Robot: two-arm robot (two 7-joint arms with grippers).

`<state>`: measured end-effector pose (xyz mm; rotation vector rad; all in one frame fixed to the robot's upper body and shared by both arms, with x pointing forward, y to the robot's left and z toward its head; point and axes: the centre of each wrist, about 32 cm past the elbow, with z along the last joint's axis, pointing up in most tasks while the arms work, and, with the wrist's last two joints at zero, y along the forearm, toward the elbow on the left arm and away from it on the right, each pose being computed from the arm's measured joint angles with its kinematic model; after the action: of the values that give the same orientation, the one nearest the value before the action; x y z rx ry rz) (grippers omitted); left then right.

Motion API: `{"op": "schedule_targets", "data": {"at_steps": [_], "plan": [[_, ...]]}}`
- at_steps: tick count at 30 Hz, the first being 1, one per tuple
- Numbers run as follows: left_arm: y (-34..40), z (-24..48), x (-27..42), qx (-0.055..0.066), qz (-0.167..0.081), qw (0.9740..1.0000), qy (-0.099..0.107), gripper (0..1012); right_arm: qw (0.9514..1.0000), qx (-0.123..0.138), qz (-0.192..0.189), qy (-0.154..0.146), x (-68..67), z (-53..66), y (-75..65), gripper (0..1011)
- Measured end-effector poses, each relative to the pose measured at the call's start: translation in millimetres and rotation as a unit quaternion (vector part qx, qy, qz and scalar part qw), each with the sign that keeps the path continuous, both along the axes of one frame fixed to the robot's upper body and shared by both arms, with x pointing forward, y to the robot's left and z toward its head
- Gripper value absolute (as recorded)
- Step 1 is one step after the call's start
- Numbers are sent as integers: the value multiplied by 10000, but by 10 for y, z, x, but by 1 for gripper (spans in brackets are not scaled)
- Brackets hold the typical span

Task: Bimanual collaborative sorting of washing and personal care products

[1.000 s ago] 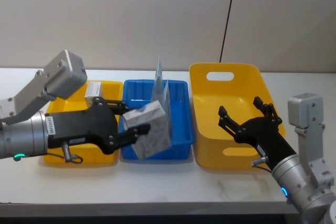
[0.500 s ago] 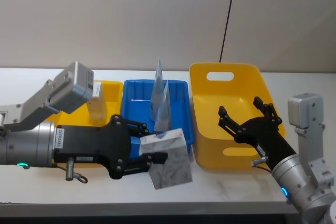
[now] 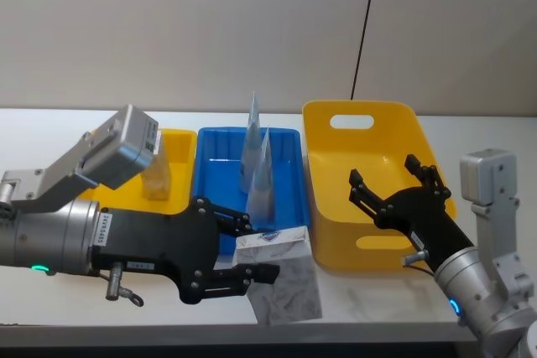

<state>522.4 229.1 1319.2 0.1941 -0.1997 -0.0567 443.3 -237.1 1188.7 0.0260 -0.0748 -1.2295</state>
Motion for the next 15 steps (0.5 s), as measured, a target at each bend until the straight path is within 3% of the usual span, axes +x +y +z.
{"op": "schedule_targets", "data": {"at_steps": [15], "plan": [[-24, 5, 6, -3, -170, 9998, 49, 360, 10000, -6, 30, 4, 1, 3, -2, 1002]]}}
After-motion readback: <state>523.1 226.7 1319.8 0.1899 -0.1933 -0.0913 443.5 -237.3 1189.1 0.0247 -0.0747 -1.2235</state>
